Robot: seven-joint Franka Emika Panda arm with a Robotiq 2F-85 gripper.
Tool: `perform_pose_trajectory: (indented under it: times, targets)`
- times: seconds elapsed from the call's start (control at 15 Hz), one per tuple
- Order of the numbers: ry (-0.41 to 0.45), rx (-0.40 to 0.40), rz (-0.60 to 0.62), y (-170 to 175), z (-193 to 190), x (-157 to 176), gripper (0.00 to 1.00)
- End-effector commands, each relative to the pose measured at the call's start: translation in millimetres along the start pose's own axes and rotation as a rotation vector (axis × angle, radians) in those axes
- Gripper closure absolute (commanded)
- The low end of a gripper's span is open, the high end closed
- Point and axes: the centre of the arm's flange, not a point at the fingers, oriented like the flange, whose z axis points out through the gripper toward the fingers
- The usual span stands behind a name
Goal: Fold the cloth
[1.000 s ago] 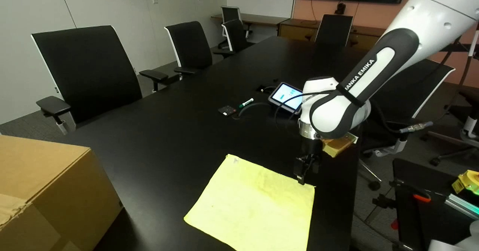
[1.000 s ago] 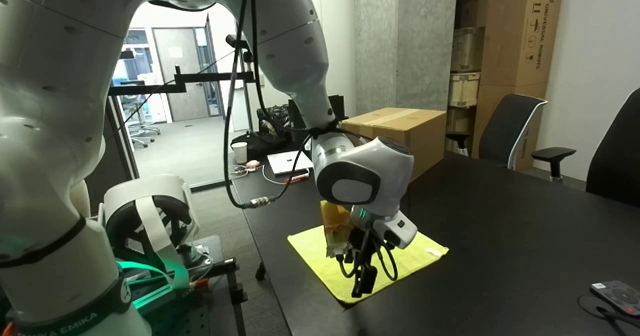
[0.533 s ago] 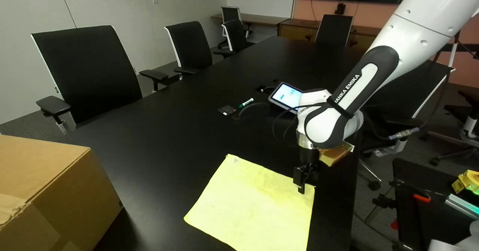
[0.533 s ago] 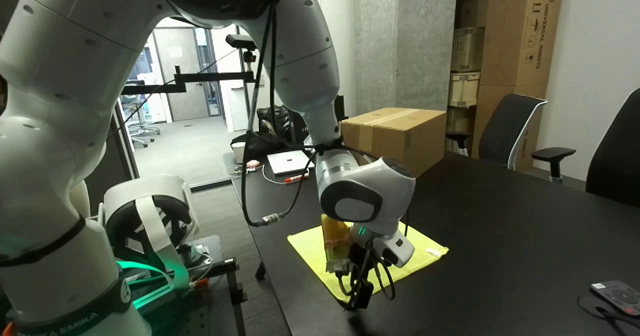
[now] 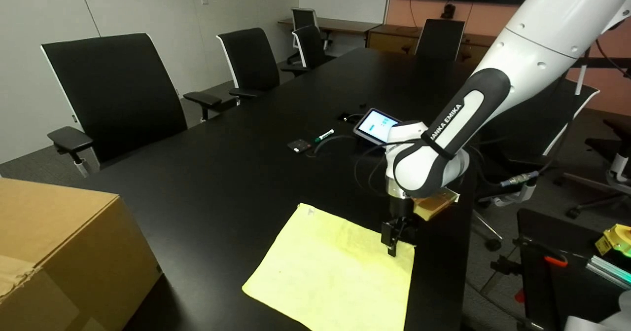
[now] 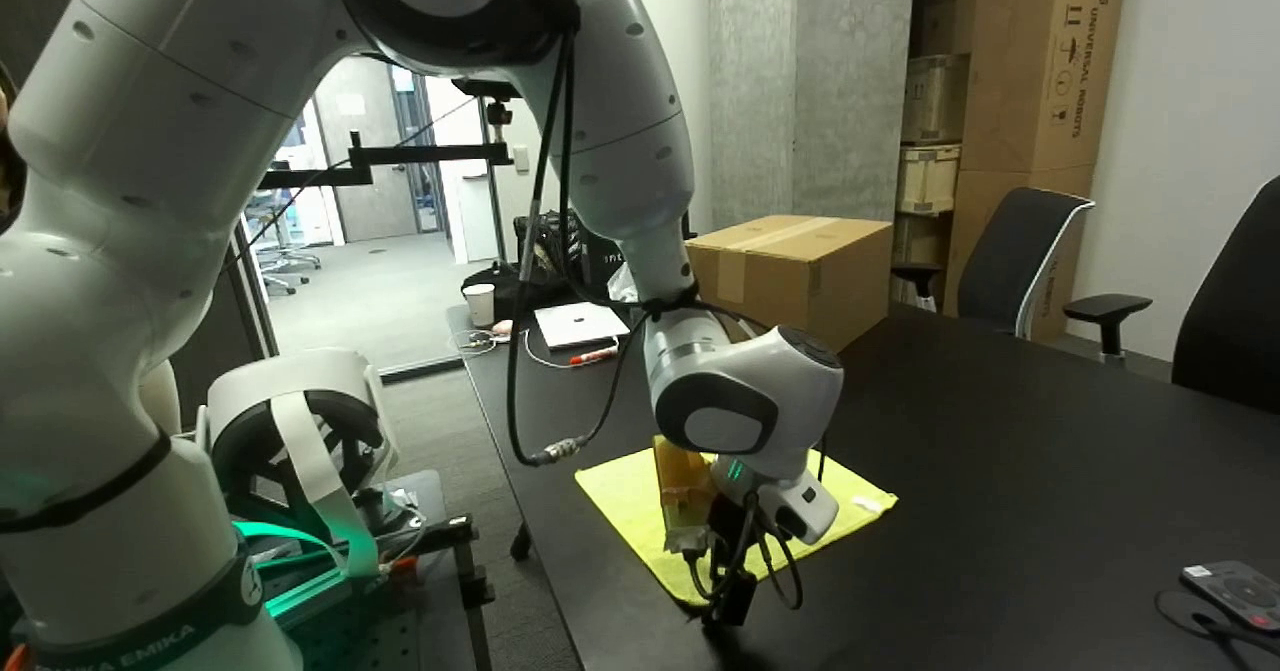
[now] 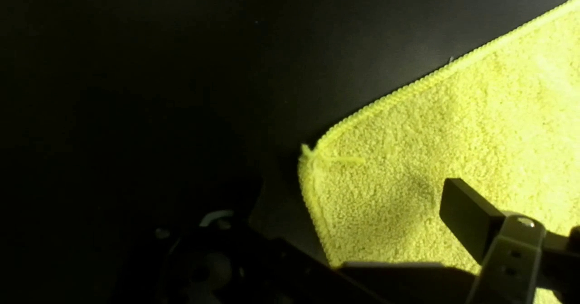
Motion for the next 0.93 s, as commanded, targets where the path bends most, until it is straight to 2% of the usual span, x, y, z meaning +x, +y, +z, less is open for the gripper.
perform_pose_trajectory:
  times: [0.0, 0.87]
  targets:
    - [0.005, 0.008, 0.001, -4.6, -3.3, 11.9, 0.00]
    - [-0.077, 0.027, -0.024, -11.6, 2.3, 6.0, 0.00]
